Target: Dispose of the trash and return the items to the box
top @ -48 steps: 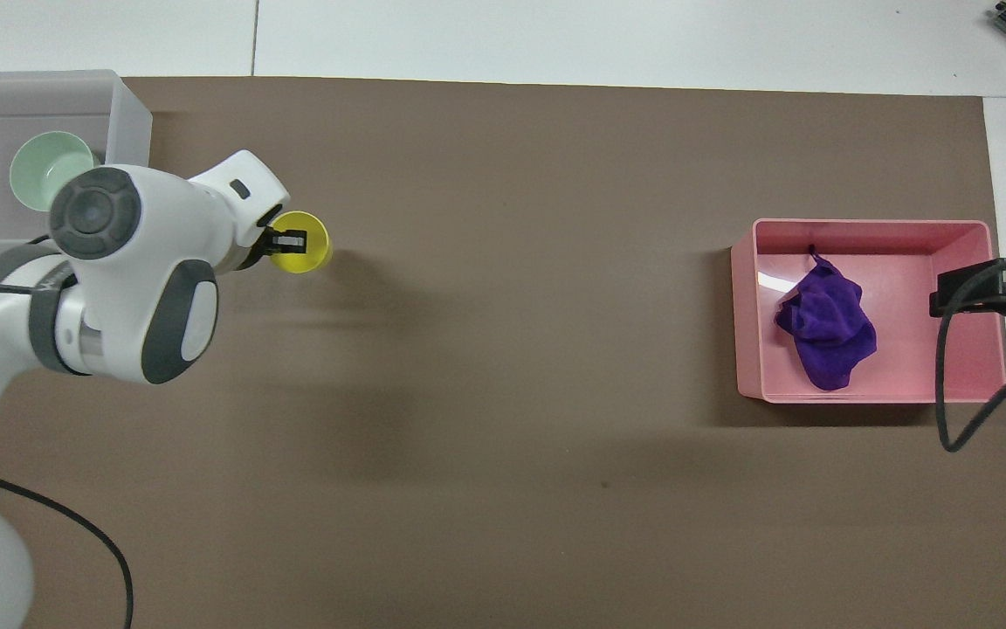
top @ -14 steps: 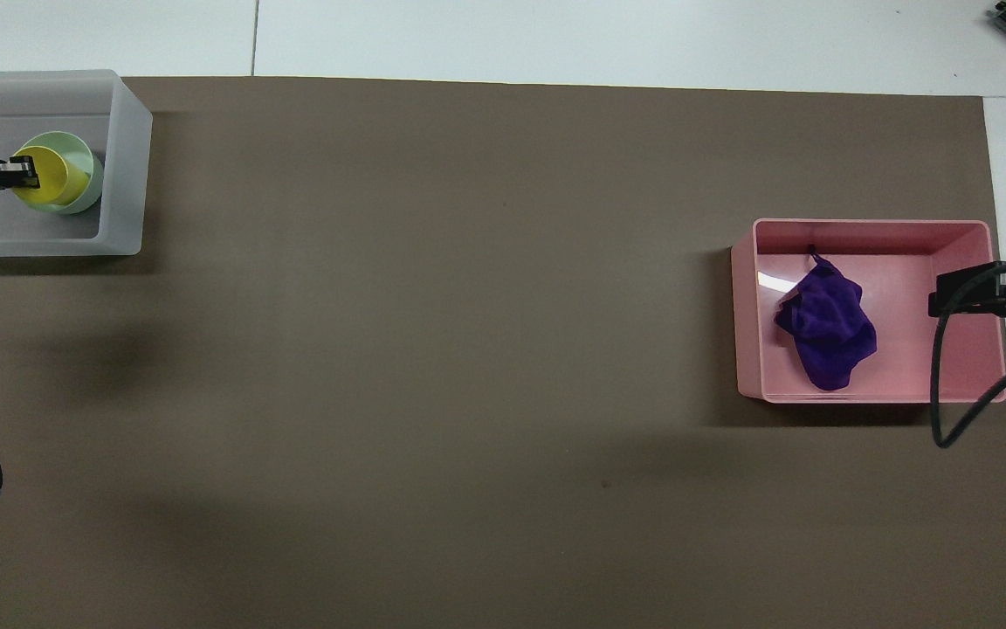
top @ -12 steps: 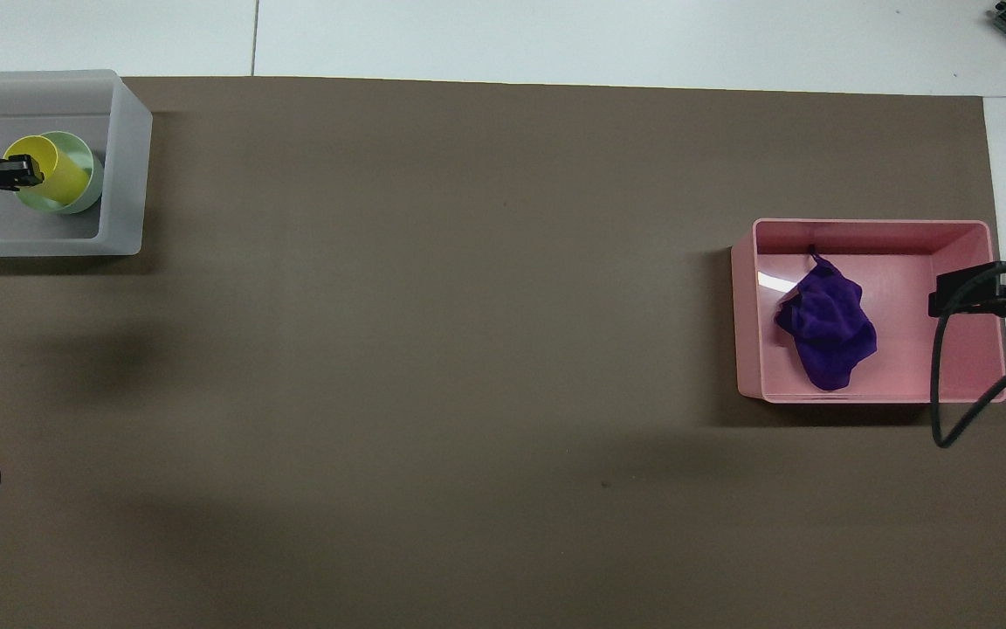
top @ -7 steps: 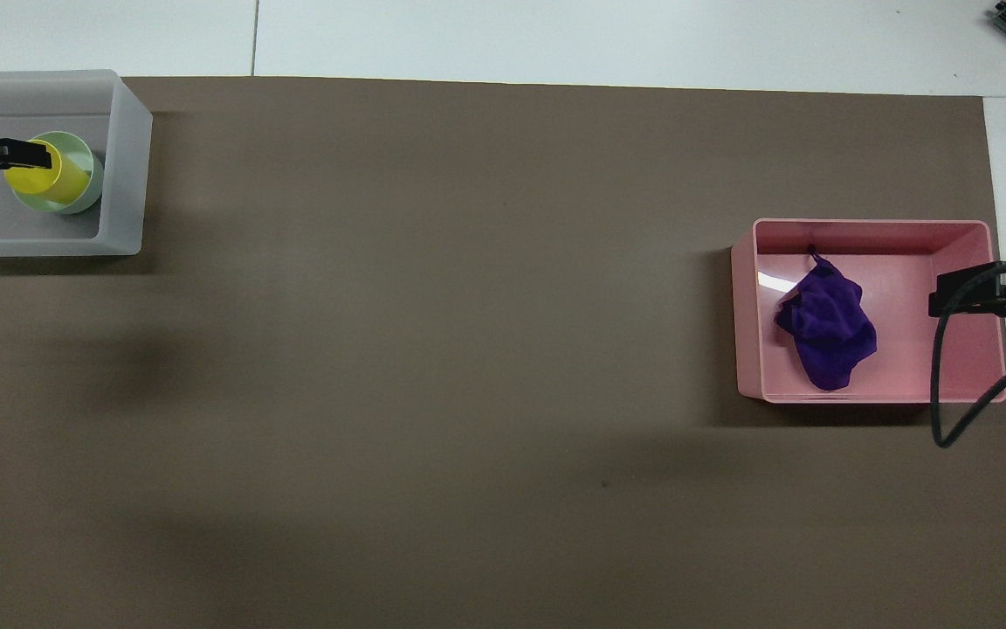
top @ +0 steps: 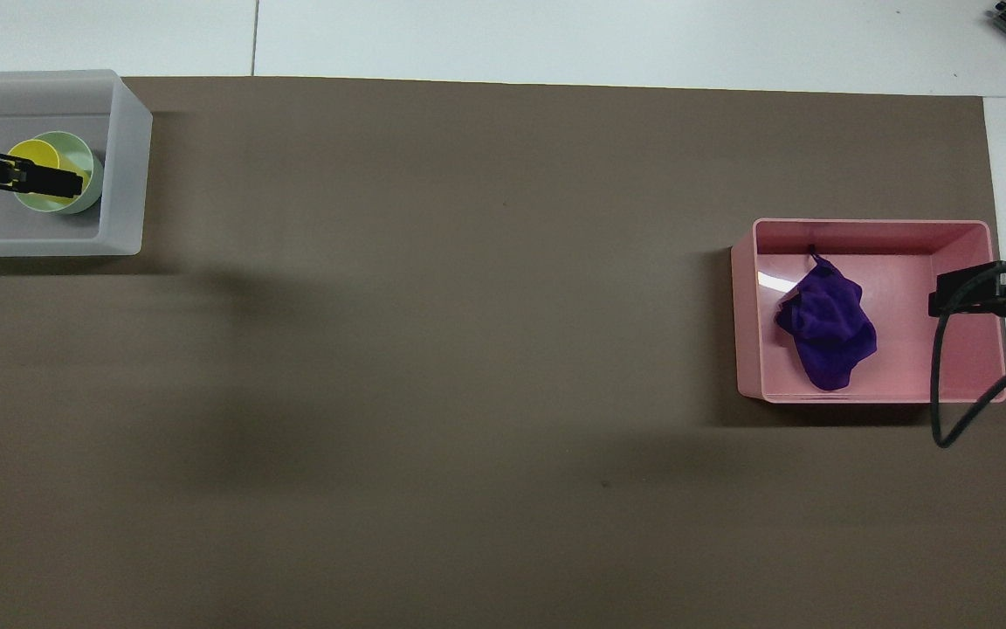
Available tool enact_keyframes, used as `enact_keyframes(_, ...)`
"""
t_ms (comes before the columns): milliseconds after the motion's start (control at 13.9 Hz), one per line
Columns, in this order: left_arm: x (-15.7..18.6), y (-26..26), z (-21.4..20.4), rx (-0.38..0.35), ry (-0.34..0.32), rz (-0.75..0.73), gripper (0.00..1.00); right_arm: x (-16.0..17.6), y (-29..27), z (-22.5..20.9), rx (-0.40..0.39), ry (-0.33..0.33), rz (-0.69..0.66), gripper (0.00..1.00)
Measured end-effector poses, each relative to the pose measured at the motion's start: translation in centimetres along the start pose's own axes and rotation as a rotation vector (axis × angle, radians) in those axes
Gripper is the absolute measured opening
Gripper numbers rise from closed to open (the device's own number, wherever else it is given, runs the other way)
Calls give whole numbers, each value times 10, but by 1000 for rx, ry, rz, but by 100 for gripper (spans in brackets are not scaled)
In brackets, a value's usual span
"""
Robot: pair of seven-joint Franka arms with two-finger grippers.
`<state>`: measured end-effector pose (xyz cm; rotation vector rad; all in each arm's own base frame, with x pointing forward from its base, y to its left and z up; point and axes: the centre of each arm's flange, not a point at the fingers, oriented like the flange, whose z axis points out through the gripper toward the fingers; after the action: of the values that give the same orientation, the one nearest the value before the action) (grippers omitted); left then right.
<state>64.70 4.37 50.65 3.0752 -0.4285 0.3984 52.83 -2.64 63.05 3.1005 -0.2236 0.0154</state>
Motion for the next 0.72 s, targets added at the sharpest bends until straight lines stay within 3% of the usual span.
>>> enact_keyframes(359,-26,61,-55,-51,-74,38,100,0,0,0,0,0,1,100)
enact_keyframes(718,-32,106,-90,-21,-112,15,100,0,1,0,0,0,1,100)
